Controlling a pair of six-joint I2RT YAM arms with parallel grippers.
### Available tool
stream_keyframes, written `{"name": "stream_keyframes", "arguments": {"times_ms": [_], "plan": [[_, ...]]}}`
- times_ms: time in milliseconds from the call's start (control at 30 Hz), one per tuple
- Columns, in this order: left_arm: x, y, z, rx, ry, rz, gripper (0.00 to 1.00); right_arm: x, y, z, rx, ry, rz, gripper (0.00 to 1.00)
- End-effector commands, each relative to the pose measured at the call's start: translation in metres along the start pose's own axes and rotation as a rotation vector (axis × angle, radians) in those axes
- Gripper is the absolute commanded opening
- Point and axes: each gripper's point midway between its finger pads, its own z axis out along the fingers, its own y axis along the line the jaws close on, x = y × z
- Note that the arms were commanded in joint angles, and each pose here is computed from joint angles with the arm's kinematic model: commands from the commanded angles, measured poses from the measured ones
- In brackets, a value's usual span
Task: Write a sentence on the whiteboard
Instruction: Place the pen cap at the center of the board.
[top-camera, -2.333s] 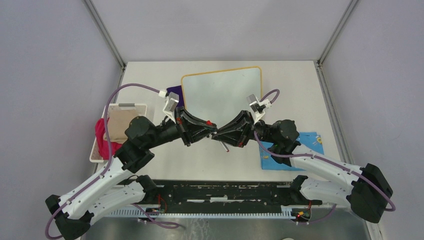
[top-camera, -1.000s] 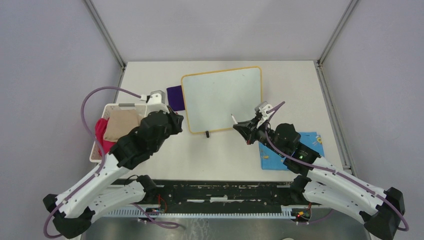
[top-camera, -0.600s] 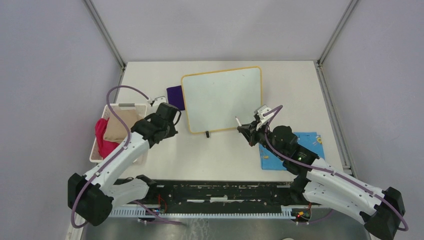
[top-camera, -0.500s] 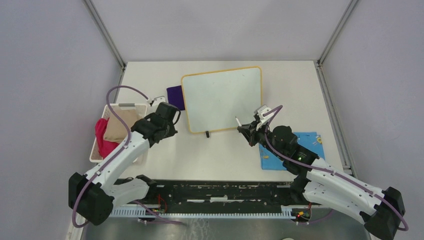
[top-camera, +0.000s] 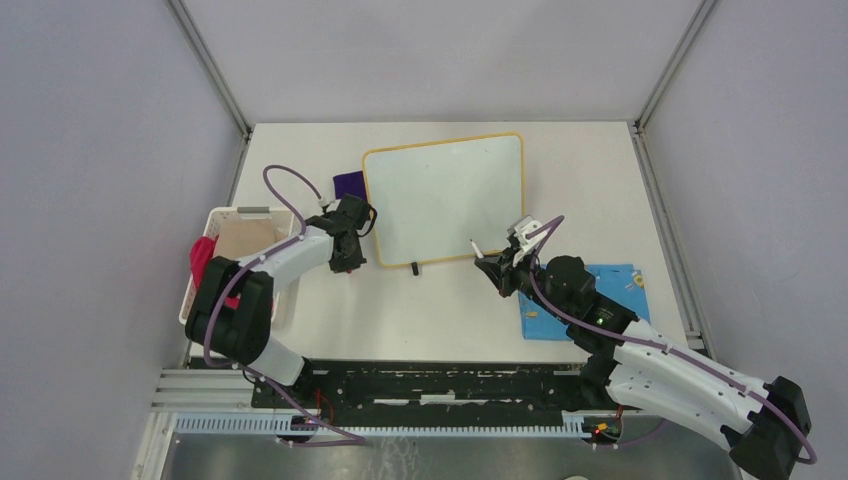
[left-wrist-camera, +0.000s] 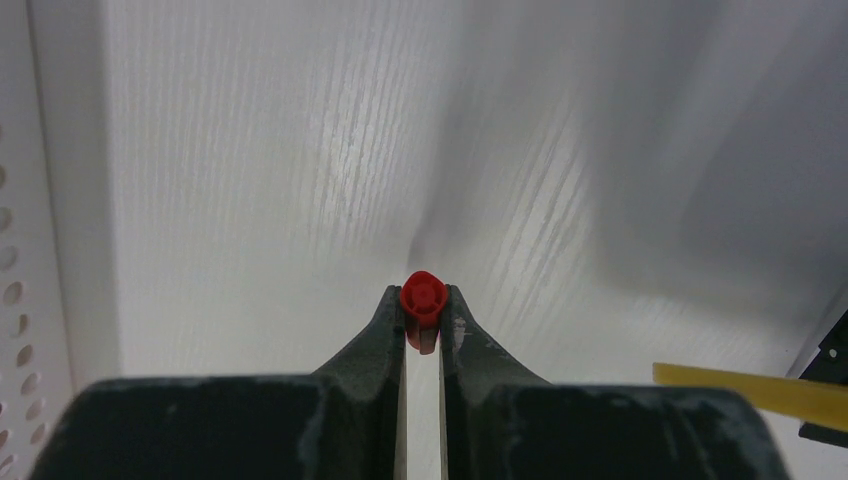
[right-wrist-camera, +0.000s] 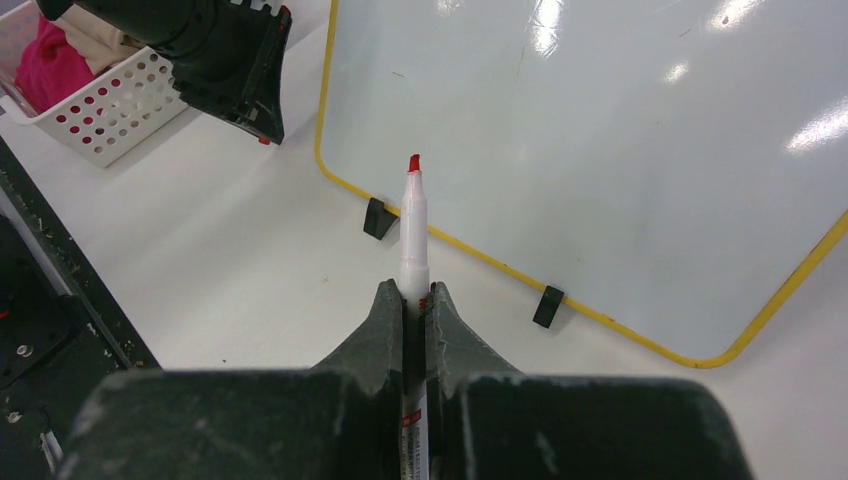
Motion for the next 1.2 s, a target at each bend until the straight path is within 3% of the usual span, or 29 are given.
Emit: {"name": "stream_keyframes", "arguments": {"times_ms": [0, 333, 600, 1167], "plan": [[-0.021, -0.015, 0.005, 0.050, -0.044, 0.012, 0.07, -0.024, 0.003, -0.001, -0.012, -0.077, -0.008, 0.00], [-0.002, 0.000, 0.020, 0.035, 0.022, -0.022, 0.12, -0.032, 0.002, 0.000, -0.005, -0.079, -0.025, 0.00], [0.006, 0.006, 0.025, 0.040, 0.058, -0.045, 0.27, -0.033, 0.002, 0.001, -0.003, -0.079, -0.025, 0.00], [0.006, 0.003, 0.026, 0.057, 0.062, -0.061, 0.35, -0.032, 0.002, 0.003, -0.001, -0.068, -0.025, 0.00]]}}
